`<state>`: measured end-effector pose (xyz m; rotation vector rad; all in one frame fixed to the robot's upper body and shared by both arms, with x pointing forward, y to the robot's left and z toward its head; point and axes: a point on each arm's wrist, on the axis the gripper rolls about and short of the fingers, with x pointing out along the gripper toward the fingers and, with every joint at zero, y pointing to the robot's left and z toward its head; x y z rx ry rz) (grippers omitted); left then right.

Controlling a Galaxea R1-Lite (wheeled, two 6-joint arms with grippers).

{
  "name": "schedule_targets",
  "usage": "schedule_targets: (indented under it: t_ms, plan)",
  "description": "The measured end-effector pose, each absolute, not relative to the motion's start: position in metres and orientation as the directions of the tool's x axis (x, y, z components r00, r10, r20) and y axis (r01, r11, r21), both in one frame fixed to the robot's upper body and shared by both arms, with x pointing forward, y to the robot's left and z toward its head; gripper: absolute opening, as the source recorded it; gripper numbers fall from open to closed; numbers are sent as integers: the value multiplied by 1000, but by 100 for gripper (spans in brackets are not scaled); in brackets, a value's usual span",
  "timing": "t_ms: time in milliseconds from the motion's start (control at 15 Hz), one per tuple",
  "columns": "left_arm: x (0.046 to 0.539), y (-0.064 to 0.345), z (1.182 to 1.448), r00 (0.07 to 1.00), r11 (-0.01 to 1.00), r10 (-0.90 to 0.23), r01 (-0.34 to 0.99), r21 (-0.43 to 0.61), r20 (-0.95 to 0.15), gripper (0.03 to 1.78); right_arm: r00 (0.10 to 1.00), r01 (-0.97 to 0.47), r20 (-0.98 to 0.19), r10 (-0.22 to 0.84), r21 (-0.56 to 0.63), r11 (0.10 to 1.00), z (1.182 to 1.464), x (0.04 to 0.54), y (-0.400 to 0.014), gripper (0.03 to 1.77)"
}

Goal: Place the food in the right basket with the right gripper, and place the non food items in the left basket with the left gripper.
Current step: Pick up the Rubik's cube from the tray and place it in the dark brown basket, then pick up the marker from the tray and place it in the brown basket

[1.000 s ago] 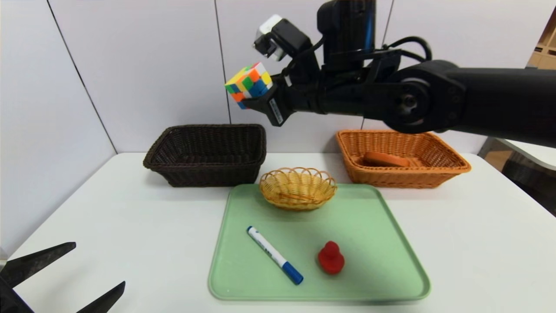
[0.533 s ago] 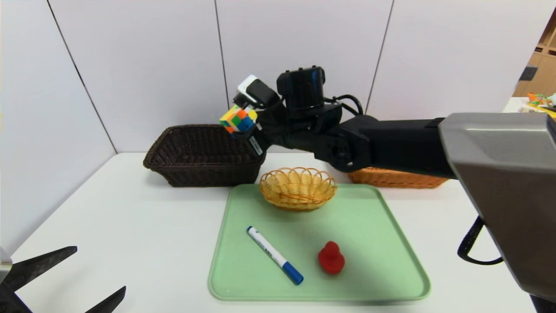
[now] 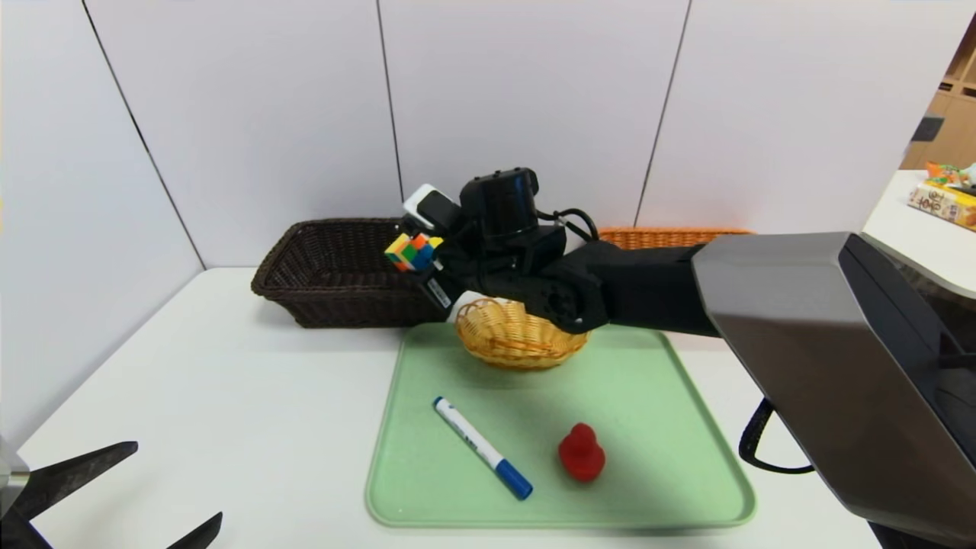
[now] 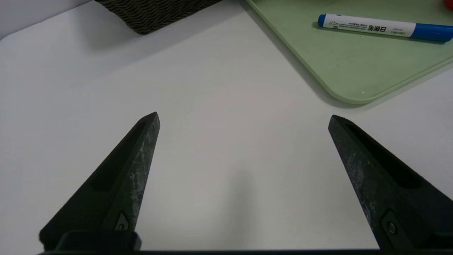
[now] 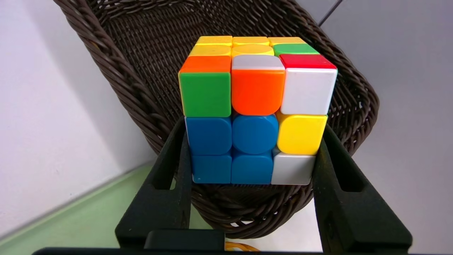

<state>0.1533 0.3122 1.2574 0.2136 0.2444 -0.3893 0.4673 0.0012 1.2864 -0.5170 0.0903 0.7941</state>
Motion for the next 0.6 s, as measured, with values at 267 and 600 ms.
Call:
schedule_targets:
  t_ms: [267,600]
  plan:
    - [153,312,1256,896,903,-347,399,158,-278,169,705,-700,-272,655,-410,584,1284,468,2,98]
    - [152,313,1256,897,904,-348,398,158,-273,169,709,-697,-274,650,-413,587,1283,468,2,133]
